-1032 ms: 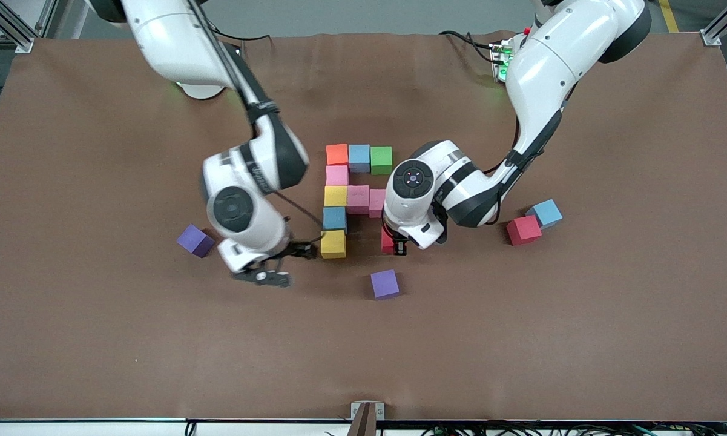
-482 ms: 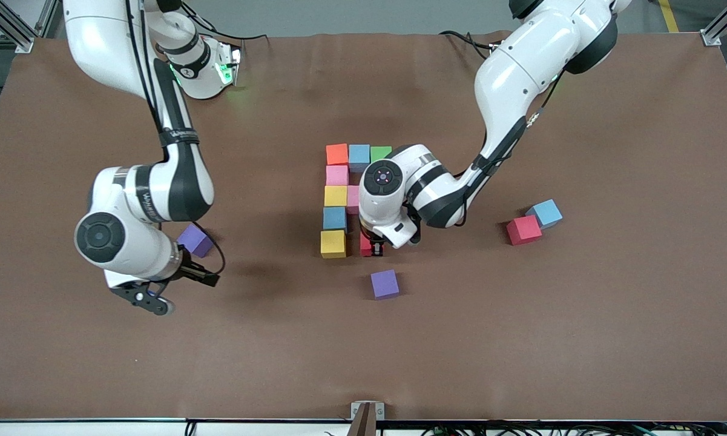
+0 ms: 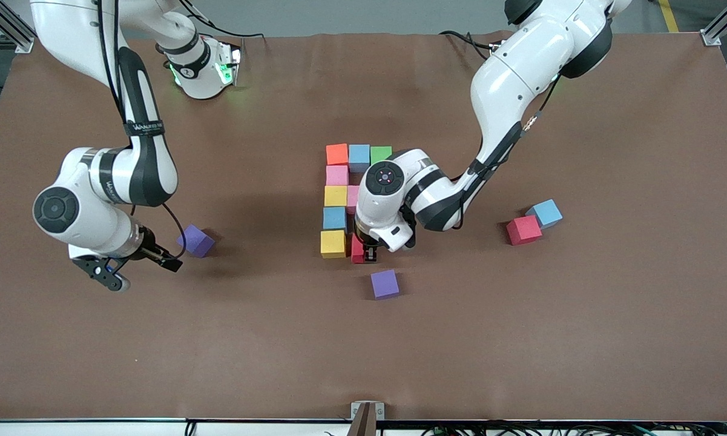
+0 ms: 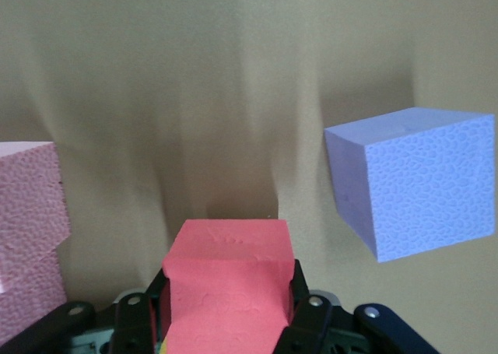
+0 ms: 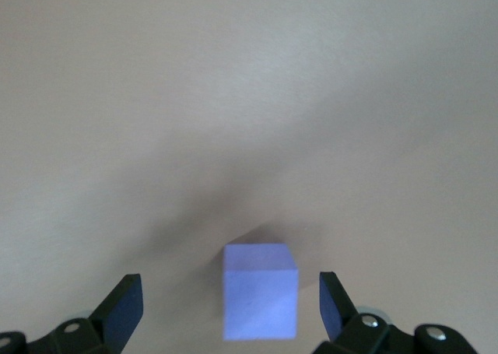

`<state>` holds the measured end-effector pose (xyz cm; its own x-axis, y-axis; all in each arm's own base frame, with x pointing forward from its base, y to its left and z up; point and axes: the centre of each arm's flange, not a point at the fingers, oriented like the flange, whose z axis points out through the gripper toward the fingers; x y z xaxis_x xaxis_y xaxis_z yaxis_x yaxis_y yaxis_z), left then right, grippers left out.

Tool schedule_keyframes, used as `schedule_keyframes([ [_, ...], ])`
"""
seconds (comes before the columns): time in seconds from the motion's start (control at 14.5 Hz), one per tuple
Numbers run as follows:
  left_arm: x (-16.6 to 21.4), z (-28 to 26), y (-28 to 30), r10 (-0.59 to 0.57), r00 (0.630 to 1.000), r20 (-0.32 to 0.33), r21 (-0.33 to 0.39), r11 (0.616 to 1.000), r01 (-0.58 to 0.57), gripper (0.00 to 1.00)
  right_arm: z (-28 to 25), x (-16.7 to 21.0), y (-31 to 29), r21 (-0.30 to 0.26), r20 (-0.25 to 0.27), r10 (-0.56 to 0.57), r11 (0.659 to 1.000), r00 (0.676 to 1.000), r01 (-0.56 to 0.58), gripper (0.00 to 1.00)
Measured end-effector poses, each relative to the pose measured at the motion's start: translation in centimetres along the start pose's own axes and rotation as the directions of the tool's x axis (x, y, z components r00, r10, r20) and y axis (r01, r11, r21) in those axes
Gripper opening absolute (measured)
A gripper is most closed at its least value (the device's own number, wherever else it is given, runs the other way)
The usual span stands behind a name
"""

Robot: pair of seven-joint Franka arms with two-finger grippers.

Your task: Arrange 11 blocks into digit 3

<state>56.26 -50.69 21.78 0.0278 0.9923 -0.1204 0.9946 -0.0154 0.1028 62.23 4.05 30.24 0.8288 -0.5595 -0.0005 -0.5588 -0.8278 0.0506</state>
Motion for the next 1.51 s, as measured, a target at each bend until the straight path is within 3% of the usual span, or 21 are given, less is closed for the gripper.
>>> schedule_keyframes([
  [0.34, -0.5, 0.9, -0.6, 0.009, 1.000, 0.001, 0.005, 1.000, -0.009, 0.58, 7.4, -3.5, 3.8, 0.007, -0.077, 0.015, 1.000, 0.997, -0.015, 1.00],
  [0.89, -1.0, 1.0, -1.1, 0.019, 1.000, 0.002, 0.005, 1.000, -0.019, 0.58, 7.8, -4.5, 3.5, 0.011, -0.085, 0.003, 1.000, 0.996, -0.002, 1.00],
  [1.1, -1.0, 1.0, -1.0, 0.018, 1.000, 0.004, 0.003, 1.000, -0.018, 0.67, 7.3, -4.5, 2.9, 0.019, -0.093, -0.004, 1.000, 0.996, 0.006, 1.00],
  [1.38, -0.8, 0.2, -0.1, 0.007, 1.000, 0.016, -0.017, 1.000, -0.006, 1.00, 5.9, -4.4, 1.5, 0.037, -0.111, -0.029, 0.999, 0.993, 0.033, 1.00],
  [1.51, -0.6, -1.1, 1.0, -0.010, 1.000, 0.030, -0.032, 0.999, 0.011, 1.00, 5.6, -4.4, 1.3, 0.019, -0.086, -0.110, 0.994, 0.990, 0.112, 1.00],
])
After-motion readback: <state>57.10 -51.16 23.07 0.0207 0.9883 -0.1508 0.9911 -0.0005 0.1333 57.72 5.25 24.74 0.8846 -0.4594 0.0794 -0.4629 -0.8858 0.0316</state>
